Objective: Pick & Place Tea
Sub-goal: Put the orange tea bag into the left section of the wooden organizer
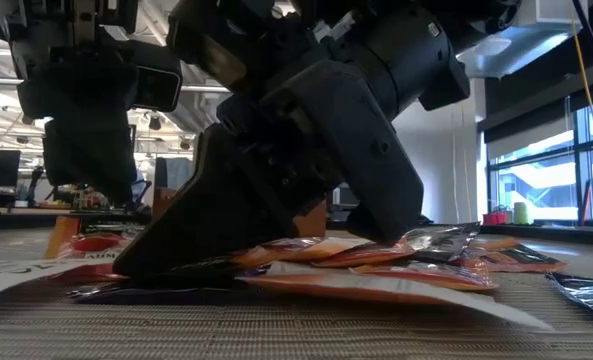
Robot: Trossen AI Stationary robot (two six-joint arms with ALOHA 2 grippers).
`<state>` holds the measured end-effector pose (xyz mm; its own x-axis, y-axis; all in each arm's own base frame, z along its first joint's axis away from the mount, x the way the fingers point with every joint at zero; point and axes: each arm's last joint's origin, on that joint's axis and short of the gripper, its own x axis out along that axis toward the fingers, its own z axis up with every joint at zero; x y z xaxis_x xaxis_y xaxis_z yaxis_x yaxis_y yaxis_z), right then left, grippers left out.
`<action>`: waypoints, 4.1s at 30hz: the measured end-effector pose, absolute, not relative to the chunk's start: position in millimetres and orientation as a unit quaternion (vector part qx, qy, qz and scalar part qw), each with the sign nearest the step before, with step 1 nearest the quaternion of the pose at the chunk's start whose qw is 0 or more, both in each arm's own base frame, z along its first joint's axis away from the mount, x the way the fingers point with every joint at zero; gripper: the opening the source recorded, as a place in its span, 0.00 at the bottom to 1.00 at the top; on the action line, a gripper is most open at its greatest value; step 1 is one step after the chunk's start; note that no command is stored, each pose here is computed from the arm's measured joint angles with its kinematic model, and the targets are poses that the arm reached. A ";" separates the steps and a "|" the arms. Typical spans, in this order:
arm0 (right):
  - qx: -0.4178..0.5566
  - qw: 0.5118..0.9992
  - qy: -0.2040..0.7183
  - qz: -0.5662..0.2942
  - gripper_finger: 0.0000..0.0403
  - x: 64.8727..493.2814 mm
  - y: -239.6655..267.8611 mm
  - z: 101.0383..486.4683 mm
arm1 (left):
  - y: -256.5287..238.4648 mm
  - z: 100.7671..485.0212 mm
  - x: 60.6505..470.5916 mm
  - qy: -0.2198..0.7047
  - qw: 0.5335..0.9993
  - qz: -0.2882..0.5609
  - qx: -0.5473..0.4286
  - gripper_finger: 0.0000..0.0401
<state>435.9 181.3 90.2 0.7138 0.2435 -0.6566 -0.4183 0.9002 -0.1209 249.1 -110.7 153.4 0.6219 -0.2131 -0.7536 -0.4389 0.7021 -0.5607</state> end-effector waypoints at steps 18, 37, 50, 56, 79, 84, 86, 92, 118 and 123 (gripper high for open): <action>-0.133 0.913 0.342 0.181 0.07 435.0 180.7 84.5 | -108.0 146.9 245.0 0.445 0.793 0.120 -0.399 0.25; -0.133 0.913 0.340 0.181 0.07 435.0 180.6 84.4 | -117.5 138.1 257.5 0.449 0.794 0.043 -0.408 0.25; -0.132 0.914 0.338 0.181 0.07 435.1 180.6 84.5 | -118.0 138.8 258.2 0.446 0.796 0.037 -0.408 0.24; -0.132 0.914 0.338 0.181 0.07 435.2 180.6 84.6 | -118.3 138.8 257.9 0.450 0.794 0.031 -0.408 0.14; -0.161 0.893 0.373 0.195 0.07 409.9 169.3 165.7 | -88.8 174.7 259.5 0.422 0.819 -0.074 -0.381 0.01; -0.178 0.873 0.422 0.169 0.07 402.5 160.9 163.9 | -62.0 198.7 250.5 0.406 0.842 -0.078 -0.347 0.01; -0.184 0.866 0.440 0.154 0.07 402.0 154.2 161.5 | -49.9 211.6 247.5 0.403 0.852 -0.069 -0.327 0.01; -0.171 0.858 0.465 0.133 0.07 406.9 125.6 157.6 | -12.9 254.1 239.1 0.402 0.890 -0.015 -0.213 0.01; -0.140 0.846 0.501 0.116 0.07 414.9 68.9 155.1 | 115.7 230.7 235.3 0.590 0.801 0.091 0.055 0.01; -0.140 0.847 0.499 0.115 0.07 415.3 68.9 155.3 | 121.6 218.5 240.7 0.613 0.780 0.095 0.078 0.01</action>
<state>415.3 68.9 155.3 0.4755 0.0556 -0.8780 -0.3353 0.9341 -0.1225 240.7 121.6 218.5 0.2294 0.2435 -0.9424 -0.0524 0.9699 0.2378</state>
